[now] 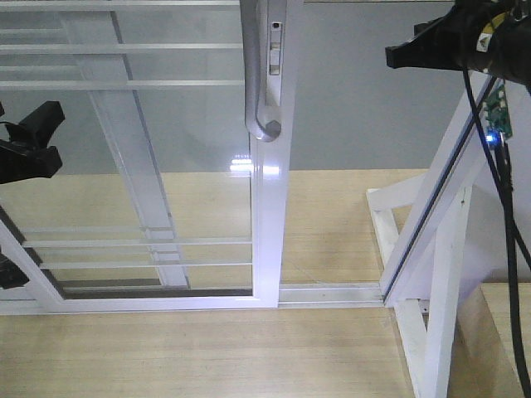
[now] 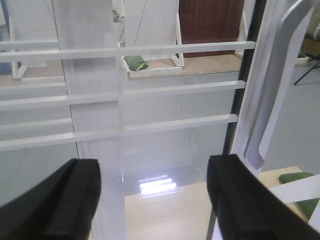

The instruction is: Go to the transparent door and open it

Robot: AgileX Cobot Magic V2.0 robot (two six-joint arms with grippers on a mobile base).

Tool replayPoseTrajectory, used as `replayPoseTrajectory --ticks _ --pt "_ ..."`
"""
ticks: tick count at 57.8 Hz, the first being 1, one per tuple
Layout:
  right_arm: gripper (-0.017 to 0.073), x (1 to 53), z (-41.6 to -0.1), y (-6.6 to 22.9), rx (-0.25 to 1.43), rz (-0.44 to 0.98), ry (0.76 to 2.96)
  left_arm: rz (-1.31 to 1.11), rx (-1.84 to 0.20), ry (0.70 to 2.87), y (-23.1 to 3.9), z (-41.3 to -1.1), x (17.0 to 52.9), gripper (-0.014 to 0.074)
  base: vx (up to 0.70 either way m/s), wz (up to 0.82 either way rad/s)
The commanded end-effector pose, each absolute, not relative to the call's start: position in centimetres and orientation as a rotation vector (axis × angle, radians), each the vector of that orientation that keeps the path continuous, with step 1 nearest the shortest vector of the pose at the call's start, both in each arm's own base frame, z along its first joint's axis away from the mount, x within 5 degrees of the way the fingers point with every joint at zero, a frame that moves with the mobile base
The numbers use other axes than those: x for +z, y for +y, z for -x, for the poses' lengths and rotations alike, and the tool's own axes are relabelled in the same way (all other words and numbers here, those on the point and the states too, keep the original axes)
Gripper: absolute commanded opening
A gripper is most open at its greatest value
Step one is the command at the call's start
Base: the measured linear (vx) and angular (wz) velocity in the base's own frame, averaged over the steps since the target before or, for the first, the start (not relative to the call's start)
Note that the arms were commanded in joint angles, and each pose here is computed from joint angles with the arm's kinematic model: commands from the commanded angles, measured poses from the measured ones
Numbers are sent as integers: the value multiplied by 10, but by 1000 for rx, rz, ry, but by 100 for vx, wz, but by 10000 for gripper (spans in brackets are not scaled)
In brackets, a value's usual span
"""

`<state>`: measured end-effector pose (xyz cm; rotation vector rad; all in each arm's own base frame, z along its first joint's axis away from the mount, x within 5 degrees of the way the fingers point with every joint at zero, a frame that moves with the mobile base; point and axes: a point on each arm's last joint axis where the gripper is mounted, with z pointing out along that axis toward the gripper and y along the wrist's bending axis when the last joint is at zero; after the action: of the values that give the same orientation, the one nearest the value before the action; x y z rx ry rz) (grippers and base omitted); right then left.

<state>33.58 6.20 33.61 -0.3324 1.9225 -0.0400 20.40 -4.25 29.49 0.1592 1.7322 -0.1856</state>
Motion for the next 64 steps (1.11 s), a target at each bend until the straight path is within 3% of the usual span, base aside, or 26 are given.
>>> replayPoseTrajectory --ticks 1,10,21,43,64 --pt "-8 364 -309 58 -37 354 1760 -154 -225 1602 -47 -213 312 566 0 0" --pt "-8 335 -264 50 -36 380 1806 -209 -245 1582 -55 -231 299 566 0 0" --pt "-6 306 -231 45 -60 445 1825 -272 -409 1512 -74 -256 287 566 0 0" --pt "-5 301 -225 44 -56 446 1831 -311 -502 1515 -101 -350 291 566 0 0" --pt "-5 301 -226 44 -61 456 1821 -410 -526 1539 -139 -390 293 566 0 0"
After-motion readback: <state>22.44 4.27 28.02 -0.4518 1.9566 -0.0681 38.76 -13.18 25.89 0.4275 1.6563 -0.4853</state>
